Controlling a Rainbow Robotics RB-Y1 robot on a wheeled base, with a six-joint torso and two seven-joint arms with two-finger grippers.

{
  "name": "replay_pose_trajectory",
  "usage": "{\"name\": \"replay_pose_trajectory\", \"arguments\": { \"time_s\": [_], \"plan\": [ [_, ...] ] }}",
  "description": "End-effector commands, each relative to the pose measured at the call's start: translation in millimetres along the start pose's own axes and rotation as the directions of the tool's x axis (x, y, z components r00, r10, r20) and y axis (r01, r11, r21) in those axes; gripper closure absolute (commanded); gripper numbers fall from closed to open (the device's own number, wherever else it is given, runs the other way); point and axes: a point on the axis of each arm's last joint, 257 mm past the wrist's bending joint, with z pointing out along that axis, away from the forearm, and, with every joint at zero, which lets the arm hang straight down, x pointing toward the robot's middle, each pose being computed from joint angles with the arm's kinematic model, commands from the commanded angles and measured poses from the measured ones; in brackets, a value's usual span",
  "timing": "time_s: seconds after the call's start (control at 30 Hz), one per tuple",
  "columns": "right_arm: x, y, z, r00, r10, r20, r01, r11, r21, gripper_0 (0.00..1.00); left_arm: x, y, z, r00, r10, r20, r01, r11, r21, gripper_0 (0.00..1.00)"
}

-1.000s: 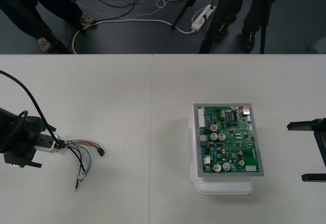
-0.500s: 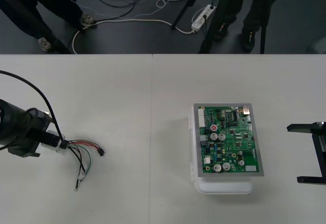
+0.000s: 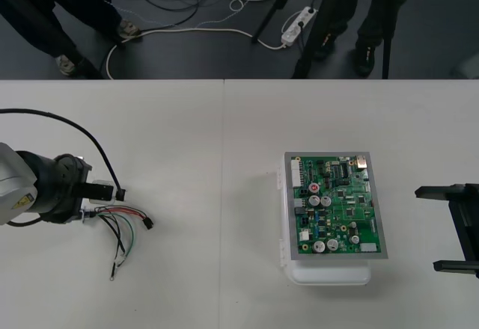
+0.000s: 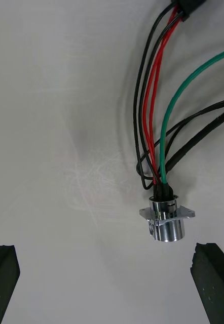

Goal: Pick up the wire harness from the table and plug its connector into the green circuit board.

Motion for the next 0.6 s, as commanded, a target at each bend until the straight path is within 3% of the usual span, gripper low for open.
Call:
{"name": "replay_pose_trajectory", "arguments": {
  "time_s": [0.03,0.6],
  "plan": [
    [-7.0,-3.7,-2.0,0.998,-0.055,0.019,0.055,0.998,-0.026,0.00,-11.3,-25.2,6.7,1.000,0.024,-0.019,-0.023,0.999,0.027,0.00],
    [-21.7,-6.5,-0.4,0.990,-0.127,0.064,0.129,0.991,-0.025,0.00,-9.7,-57.3,17.9,0.967,-0.188,-0.173,0.201,0.978,0.060,0.00]
  ]
}}
